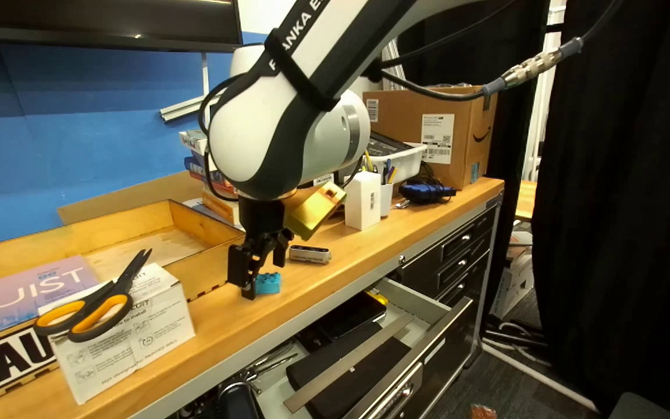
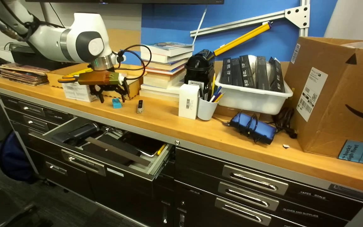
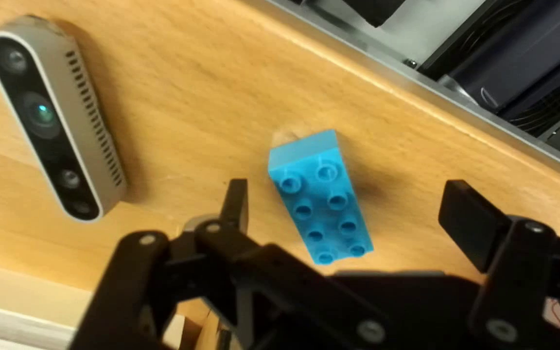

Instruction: Put the blue building block inside the open drawer, push the drawer closed

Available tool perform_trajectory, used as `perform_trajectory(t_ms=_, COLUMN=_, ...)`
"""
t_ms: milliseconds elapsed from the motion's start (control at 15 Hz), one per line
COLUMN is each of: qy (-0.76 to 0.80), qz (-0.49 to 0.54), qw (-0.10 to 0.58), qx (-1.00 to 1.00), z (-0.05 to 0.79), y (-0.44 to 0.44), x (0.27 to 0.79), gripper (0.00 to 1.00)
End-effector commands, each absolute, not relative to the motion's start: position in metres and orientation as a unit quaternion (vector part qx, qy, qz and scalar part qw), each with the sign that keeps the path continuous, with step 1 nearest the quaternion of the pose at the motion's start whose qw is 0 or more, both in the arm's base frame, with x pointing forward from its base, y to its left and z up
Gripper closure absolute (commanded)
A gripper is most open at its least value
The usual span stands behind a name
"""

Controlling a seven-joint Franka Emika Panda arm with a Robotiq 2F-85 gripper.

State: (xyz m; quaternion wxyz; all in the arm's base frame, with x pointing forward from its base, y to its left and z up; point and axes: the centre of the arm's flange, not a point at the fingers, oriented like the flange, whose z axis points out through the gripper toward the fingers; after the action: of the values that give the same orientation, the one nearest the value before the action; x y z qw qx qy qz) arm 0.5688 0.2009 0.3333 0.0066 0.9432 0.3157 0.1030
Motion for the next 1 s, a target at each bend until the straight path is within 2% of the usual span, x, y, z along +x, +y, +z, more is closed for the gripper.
perform_trajectory(t_ms=0, qy=0.321, qz=0.110, qw=0.007, qx=0.941, z=0.327, y=0.219, x=0.591, gripper=0.27)
perform_trajectory(t_ms=267, qy=0.324, qz=0.099, qw=0.004, qx=0.941, z=0.328, y=0.214, x=0.588, gripper=0.58)
perform_trajectory(t_ms=533, qy=0.320, qz=0.105, qw=0.029, qx=0.941, z=0.337, y=0.197, x=0.573, gripper=0.88)
perform_trajectory(t_ms=600, qy=0.315, qz=0.102, qw=0.036, qx=0.943, z=0.337, y=0.189, x=0.570, gripper=0.85)
perform_trajectory(t_ms=933, qy=0.281, qz=0.048, qw=0.063, qx=0.957, z=0.327, y=0.126, x=0.527, gripper=0.85)
